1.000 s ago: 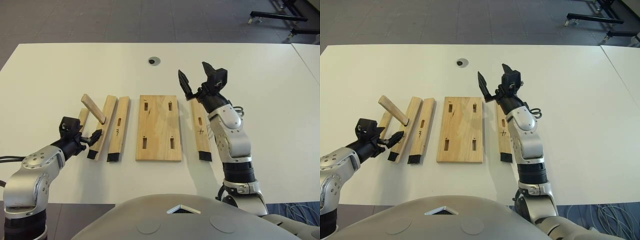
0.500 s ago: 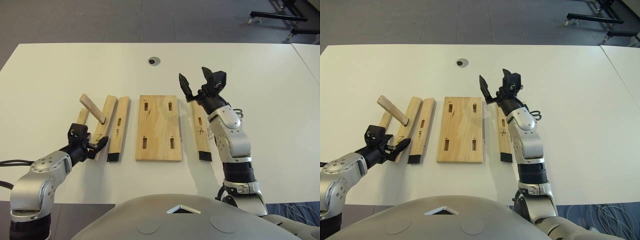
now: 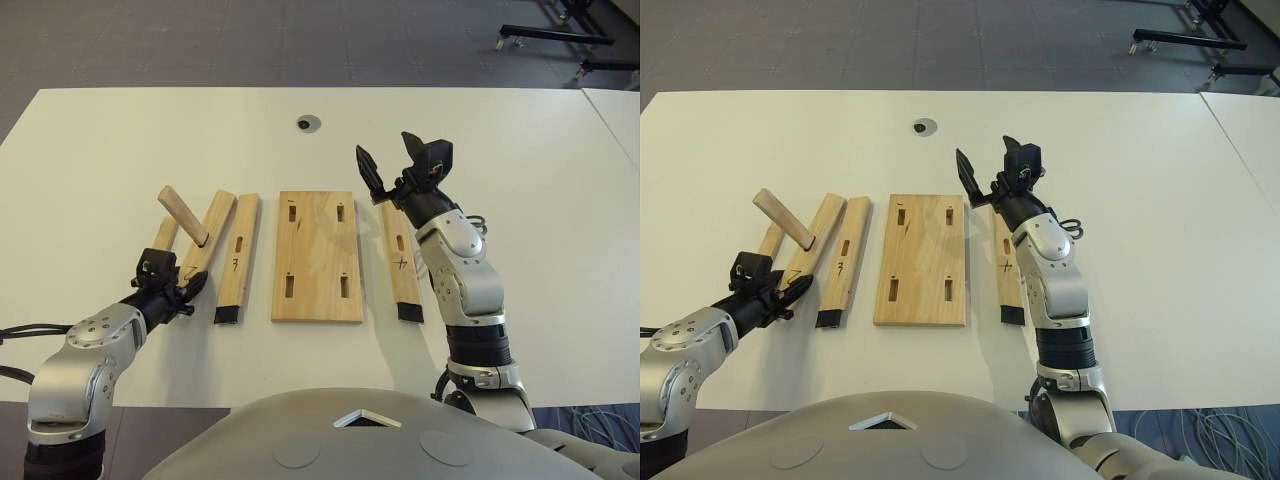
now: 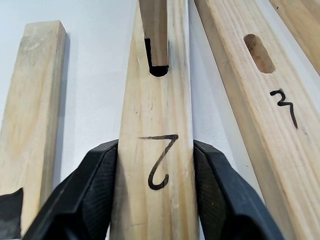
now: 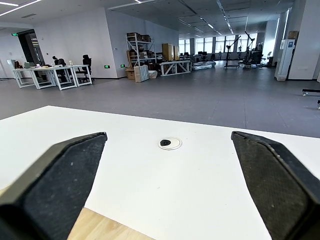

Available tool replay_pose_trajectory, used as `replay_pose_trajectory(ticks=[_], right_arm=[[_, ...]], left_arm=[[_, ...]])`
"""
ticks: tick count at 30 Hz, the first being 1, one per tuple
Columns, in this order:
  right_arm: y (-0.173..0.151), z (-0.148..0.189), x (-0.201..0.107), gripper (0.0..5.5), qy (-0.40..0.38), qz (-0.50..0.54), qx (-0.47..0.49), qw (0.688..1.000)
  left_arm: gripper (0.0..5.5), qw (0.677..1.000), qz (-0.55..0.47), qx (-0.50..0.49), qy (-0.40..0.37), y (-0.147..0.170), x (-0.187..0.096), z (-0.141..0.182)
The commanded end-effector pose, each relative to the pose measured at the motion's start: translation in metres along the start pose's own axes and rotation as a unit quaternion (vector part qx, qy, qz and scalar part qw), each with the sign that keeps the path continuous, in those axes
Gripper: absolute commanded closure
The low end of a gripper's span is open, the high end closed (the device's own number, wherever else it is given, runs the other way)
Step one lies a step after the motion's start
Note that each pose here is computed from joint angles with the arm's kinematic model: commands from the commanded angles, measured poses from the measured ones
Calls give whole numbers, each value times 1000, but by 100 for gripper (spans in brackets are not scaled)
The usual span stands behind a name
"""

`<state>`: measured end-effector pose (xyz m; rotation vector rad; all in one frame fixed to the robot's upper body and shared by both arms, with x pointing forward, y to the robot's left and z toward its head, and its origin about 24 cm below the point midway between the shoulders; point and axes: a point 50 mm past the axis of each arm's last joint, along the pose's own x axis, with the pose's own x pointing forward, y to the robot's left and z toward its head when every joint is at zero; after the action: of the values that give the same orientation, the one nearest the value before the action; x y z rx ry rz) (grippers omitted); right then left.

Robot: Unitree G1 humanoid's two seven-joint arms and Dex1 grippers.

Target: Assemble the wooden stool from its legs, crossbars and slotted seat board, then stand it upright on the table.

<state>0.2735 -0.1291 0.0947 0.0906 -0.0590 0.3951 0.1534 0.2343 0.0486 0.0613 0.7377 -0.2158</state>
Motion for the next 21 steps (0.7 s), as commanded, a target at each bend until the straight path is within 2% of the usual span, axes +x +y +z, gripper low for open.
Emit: replay_pose_trajectory(ticks=[1, 6, 11, 15, 18, 21], right_arm=[[1, 5, 3, 92, -7, 4, -3, 1000], [0, 5, 5, 92, -10, 2, -4, 1000], [-7, 8, 7, 92, -24, -22, 3, 999], [-14, 16, 9, 92, -56, -11, 55, 997], [-11, 26, 10, 92, -75, 79, 161, 981], [-3, 46, 4, 92, -98, 225, 255, 935]], left_arm=[[347, 1000, -13, -9, 22, -2, 4, -8], [347, 1000, -17, -14, 3, -2, 8, -3], [347, 982, -20, -68, -174, 6, 7, 36], [347, 966, -28, -80, -246, 19, 3, 58], [347, 945, -96, -85, -302, 15, -1, 82], [347, 899, -241, -98, -352, -3, -8, 106]])
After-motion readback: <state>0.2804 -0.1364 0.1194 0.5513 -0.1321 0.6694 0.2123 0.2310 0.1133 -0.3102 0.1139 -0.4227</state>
